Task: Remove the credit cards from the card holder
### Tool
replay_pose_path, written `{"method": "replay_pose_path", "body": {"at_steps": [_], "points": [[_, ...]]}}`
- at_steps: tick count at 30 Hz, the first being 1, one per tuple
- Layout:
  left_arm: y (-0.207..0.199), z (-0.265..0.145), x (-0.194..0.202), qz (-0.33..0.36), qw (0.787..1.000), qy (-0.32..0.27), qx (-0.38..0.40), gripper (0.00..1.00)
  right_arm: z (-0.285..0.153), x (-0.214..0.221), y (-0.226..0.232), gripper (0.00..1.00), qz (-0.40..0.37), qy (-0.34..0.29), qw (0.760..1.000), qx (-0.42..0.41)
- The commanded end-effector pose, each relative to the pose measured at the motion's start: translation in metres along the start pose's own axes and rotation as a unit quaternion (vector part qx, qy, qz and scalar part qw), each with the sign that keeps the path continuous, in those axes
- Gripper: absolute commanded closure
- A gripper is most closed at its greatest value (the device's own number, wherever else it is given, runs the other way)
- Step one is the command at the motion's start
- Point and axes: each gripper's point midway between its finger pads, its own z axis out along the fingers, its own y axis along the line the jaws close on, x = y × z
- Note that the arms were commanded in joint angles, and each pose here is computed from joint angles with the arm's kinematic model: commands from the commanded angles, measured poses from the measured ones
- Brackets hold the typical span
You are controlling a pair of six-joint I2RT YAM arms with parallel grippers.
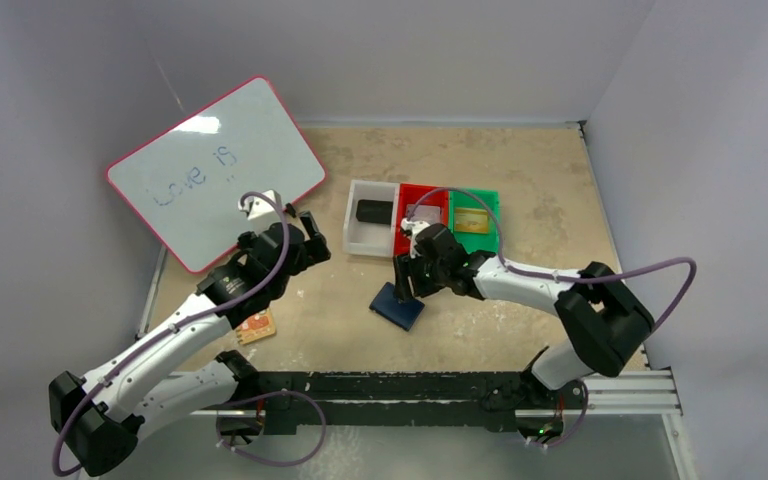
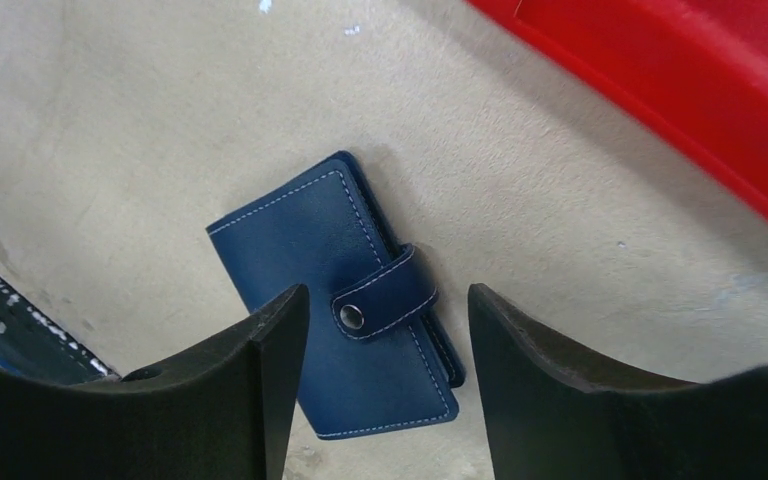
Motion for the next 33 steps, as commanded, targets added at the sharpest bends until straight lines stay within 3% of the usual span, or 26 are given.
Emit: {"method": "replay_pose_path", "body": {"at_steps": [1, 7, 13, 22, 33], "points": [[-0.004, -0.004, -0.008, -0.022, 1.000, -0.015, 0.013, 0.00, 0.006, -0.014, 0.015, 0.40, -0.024, -0.008, 1.000, -0.012], [-0.004, -0.004, -0.007, -0.020, 1.000, -0.014, 0.012, 0.00, 0.009, -0.009, 0.014, 0.51, -0.032, -0.001, 0.999, 0.015], [-0.007, -0.002, -0.005, -0.013, 1.000, -0.008, 0.016, 0.00, 0.002, -0.010, 0.009, 0.65, 0.014, -0.016, 0.999, 0.045], [-0.021, 0.006, 0.013, 0.010, 0.998, 0.032, 0.044, 0.00, -0.003, 0.001, 0.005, 0.72, 0.126, -0.037, 0.990, 0.054], [-0.058, 0.007, 0.050, 0.010, 0.988, 0.096, 0.121, 0.02, -0.016, 0.001, 0.013, 0.81, 0.181, -0.064, 0.981, 0.022]]}}
